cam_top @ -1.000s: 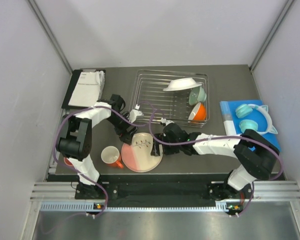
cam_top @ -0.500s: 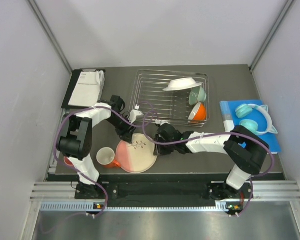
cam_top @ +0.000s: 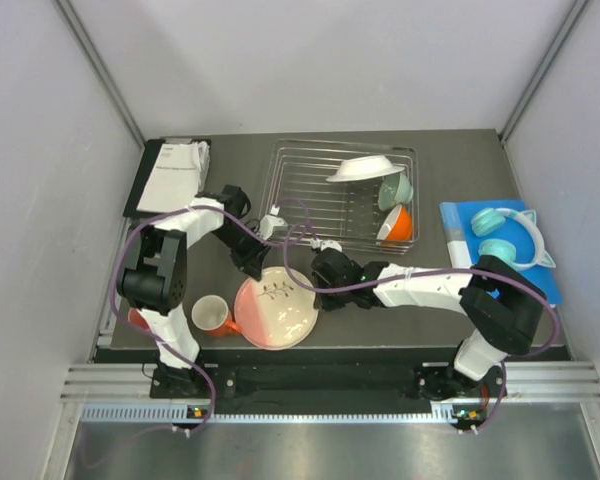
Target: Load the mixed dishes into the dish rack
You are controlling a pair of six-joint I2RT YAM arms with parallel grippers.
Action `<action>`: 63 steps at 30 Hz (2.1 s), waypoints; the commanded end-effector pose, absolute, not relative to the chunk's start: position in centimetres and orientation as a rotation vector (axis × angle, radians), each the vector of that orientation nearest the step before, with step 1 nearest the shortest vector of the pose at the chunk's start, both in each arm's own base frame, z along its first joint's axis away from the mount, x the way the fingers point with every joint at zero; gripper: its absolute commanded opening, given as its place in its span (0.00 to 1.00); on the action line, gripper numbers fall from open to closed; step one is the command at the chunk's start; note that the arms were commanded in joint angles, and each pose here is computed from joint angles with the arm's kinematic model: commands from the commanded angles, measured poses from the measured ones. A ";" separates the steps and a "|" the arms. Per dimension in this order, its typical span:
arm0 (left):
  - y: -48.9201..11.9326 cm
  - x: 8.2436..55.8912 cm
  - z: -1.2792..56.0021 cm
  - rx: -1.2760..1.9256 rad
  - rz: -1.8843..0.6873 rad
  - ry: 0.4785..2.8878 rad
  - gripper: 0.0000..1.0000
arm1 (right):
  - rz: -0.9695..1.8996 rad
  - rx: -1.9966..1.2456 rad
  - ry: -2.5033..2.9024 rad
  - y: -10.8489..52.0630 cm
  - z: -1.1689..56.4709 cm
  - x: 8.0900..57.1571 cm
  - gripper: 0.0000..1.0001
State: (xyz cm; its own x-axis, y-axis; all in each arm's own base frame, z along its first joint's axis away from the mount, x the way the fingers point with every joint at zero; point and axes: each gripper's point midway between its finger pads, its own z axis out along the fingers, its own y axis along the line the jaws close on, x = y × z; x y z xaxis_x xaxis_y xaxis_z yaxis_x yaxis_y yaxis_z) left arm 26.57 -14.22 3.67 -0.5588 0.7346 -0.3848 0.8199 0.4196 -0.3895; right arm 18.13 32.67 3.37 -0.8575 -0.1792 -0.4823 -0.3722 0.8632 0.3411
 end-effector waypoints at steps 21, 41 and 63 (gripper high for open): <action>-19.9 24.6 12.9 1.373 -1.427 2.224 0.87 | 0.376 -0.613 1.989 36.5 19.1 23.0 0.00; -19.9 23.4 13.9 1.382 -1.590 2.100 0.69 | 0.229 -0.682 1.781 38.8 25.5 26.8 0.00; -19.8 21.7 16.1 1.367 -1.575 2.065 0.00 | 0.148 -0.586 1.737 37.8 26.2 33.2 0.00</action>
